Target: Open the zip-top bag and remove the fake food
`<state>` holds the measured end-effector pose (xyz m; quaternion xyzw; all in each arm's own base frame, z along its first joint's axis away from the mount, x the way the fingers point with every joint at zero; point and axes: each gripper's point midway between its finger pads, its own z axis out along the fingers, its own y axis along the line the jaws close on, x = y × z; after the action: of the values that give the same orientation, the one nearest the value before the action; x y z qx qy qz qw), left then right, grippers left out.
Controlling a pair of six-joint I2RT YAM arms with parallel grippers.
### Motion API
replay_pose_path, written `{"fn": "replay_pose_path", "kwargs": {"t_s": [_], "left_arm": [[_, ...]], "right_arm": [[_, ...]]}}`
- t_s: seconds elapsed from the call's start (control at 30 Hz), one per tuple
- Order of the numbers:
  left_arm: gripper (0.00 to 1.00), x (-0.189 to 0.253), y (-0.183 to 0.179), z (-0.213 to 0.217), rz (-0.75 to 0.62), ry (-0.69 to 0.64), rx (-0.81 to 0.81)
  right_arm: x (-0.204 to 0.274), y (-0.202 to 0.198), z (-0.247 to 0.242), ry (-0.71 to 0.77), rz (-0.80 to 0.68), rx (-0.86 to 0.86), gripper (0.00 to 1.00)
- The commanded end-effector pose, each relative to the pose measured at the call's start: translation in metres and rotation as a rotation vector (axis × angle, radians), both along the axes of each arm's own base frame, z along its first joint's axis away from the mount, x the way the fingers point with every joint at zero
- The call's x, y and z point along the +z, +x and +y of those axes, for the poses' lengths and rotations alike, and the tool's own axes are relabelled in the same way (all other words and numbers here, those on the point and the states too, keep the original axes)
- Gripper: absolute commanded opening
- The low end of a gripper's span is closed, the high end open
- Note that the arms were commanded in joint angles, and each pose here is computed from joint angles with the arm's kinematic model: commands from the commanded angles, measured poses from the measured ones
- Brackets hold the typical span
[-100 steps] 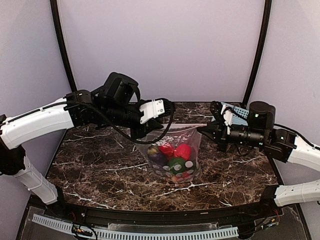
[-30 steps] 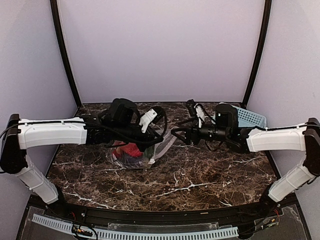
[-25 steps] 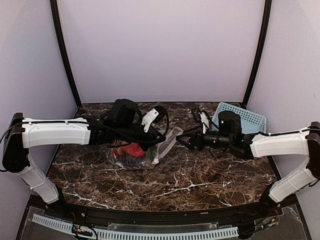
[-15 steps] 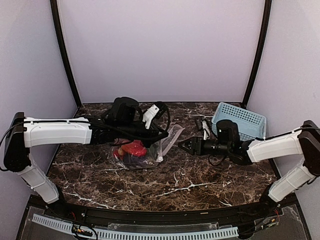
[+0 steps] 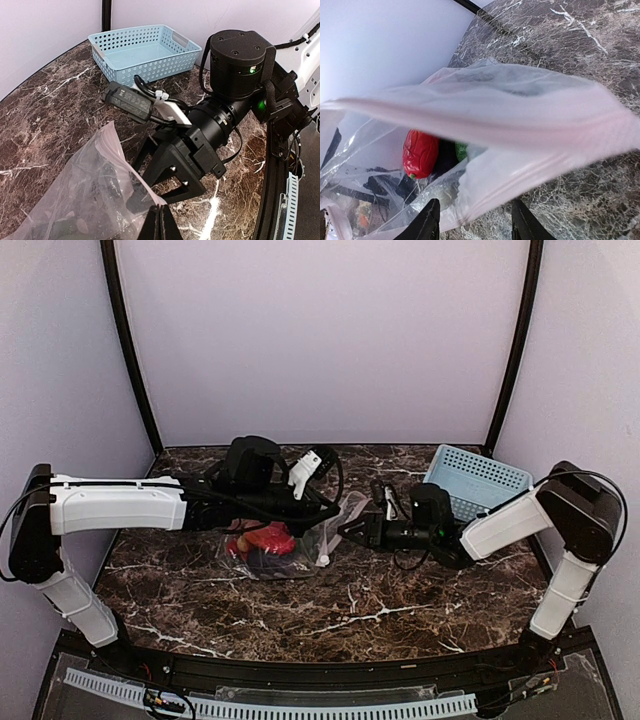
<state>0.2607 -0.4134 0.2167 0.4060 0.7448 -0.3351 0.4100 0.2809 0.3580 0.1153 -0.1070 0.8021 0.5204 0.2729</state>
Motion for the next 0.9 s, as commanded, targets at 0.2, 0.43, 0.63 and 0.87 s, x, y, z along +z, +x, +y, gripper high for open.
{"fn": "replay_pose_path", "kwargs": {"t_s": [0.2, 0.43, 0.63, 0.87], "left_arm": [[0.01, 0.005, 0.002, 0.002, -0.038, -0.003, 0.017], [0.01, -0.003, 0.004, 0.009, -0.046, 0.022, 0.041], [0.01, -0.011, 0.003, 0.012, -0.045, 0.047, 0.045], [0.01, -0.008, 0.001, 0.016, -0.046, 0.060, 0.045]], "right_arm": [[0.026, 0.003, 0.015, 0.140, -0.011, 0.043, 0.09], [0.023, -0.009, -0.007, 0.039, -0.016, 0.018, 0.03], [-0.001, -0.021, -0.037, -0.154, -0.018, -0.008, 0.01], [-0.051, -0.034, -0.058, -0.329, 0.044, 0.016, 0.00]]}}
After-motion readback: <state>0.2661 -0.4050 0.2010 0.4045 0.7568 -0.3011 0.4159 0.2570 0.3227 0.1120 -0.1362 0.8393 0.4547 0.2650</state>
